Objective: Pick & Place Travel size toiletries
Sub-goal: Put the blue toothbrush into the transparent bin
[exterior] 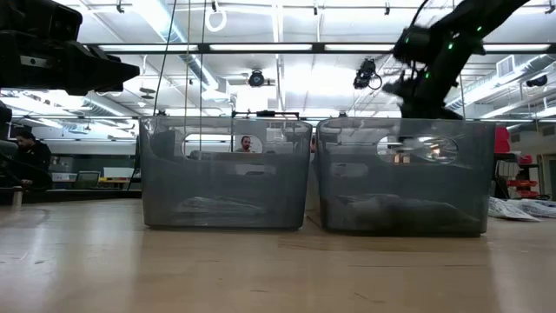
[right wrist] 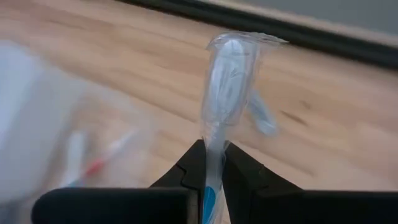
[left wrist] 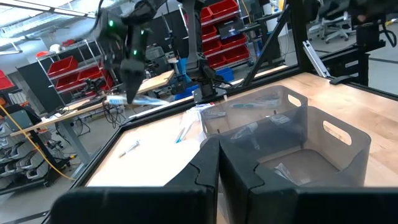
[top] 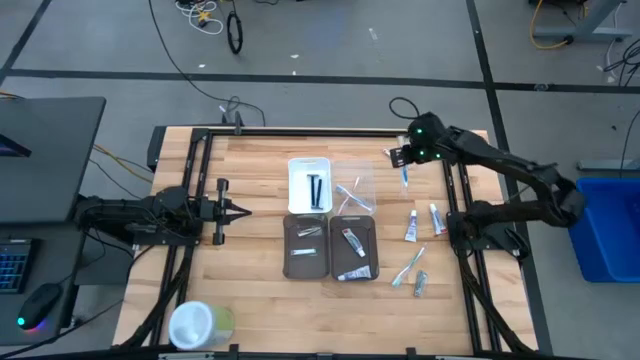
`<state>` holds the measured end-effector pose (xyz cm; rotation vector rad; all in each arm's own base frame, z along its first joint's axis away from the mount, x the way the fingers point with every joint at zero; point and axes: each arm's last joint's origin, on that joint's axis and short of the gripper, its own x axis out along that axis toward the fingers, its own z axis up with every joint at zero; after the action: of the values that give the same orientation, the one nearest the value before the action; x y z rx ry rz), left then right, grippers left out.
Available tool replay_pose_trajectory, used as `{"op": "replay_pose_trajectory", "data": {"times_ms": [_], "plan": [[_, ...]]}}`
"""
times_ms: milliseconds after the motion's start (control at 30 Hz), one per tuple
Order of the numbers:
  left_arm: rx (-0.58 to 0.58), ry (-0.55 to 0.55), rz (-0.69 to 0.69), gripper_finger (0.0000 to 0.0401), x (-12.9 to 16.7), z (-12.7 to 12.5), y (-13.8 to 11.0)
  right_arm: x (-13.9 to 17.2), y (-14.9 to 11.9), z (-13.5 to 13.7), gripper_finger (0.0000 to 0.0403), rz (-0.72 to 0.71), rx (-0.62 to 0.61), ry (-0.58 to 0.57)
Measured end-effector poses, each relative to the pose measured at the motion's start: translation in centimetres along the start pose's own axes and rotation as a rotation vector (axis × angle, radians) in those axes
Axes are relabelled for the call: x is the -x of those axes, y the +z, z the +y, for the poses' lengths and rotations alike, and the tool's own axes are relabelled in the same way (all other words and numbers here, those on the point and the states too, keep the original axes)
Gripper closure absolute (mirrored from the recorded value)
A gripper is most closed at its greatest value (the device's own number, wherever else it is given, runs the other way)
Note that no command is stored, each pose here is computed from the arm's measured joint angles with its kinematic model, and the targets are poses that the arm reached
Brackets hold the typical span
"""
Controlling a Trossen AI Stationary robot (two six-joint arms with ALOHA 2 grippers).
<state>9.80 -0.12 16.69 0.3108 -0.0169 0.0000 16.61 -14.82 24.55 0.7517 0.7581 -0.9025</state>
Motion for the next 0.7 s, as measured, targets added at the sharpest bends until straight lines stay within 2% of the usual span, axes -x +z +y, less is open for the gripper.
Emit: {"op": "replay_pose_trajectory", "data": {"times_ms": [100,267,367,533,700], "plan": [[0.0,0.0,0.0,0.0385,0.0,0.0,0.0,1.5,0.1,1.0,0.0362,-0.052,0.132,0.18],[0.0,0.0,0.0,0.0385,0.0,0.0,0.0,3.6,0.2,3.2,0.0363,-0.138,0.39,0.555],[0.0,0.0,0.001,0.0385,0.0,0.0,0.0,4.5,0.2,4.3,0.0363,-0.187,0.494,0.721],[0.0,0.0,0.0,0.0385,0.0,0.0,0.0,5.3,0.1,5.6,0.0363,-0.225,0.559,0.876],[0.0,0.0,-0.001,0.0385,0.0,0.0,0.0,6.0,0.0,6.9,0.0363,-0.273,0.6,0.968]]}}
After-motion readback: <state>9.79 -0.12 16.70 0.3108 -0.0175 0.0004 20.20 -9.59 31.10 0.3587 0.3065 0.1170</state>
